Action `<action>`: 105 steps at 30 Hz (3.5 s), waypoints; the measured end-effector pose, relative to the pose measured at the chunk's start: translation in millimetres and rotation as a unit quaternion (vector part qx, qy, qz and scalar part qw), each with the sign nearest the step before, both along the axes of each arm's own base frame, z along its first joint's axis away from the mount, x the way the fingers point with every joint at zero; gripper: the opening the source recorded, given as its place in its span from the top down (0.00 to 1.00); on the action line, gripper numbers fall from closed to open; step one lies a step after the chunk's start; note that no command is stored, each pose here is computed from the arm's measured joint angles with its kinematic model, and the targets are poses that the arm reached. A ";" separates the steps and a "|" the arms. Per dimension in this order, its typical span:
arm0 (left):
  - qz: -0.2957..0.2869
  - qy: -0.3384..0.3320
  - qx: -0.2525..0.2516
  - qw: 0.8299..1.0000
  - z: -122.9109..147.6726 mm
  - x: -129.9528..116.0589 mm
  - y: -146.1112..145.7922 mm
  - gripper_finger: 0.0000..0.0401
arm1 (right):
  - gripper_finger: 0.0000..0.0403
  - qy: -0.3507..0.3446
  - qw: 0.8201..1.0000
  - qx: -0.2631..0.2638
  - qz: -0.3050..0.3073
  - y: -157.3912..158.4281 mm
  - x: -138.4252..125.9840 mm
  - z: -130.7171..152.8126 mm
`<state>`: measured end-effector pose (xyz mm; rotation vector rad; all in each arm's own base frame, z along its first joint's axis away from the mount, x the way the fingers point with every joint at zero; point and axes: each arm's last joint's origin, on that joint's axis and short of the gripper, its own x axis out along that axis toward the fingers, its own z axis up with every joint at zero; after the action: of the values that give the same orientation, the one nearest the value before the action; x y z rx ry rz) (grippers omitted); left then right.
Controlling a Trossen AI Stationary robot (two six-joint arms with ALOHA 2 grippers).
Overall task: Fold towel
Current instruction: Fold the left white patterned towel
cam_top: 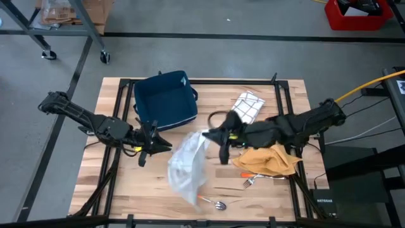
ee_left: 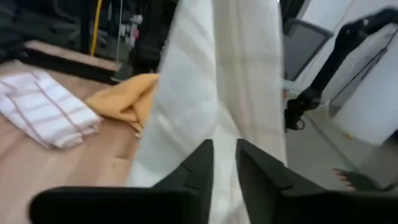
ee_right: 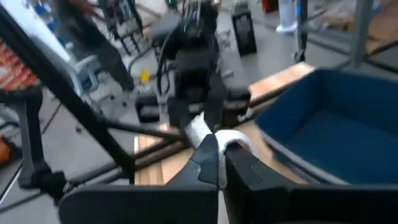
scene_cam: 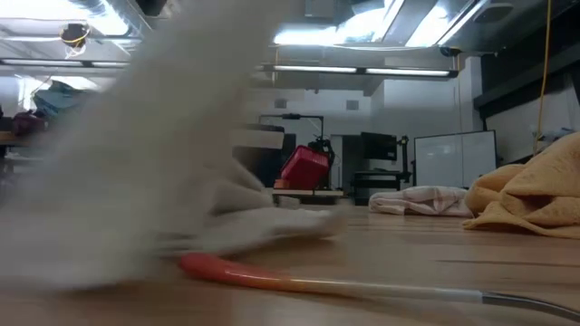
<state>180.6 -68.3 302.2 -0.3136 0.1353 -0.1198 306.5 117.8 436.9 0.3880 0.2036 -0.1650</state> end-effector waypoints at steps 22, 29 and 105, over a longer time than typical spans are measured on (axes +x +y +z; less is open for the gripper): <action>0.016 0.002 -0.040 0.999 -3.3 11.0 0.8 0.64 | 0.99 -0.106 0.994 -0.028 0.012 -17.8 -42.3 49.0; -0.025 -0.005 -0.117 0.993 -14.9 32.2 -31.3 0.65 | 0.99 -0.101 0.993 -0.039 -0.050 -21.1 -33.5 44.3; 0.130 0.060 0.045 0.989 -128.8 130.0 -37.9 0.66 | 0.99 -0.252 0.966 -0.023 -0.046 -30.2 9.7 53.2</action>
<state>310.7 -106.2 173.4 -0.2451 0.2180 0.1644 316.1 87.6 490.1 0.3821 -0.3210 -0.1578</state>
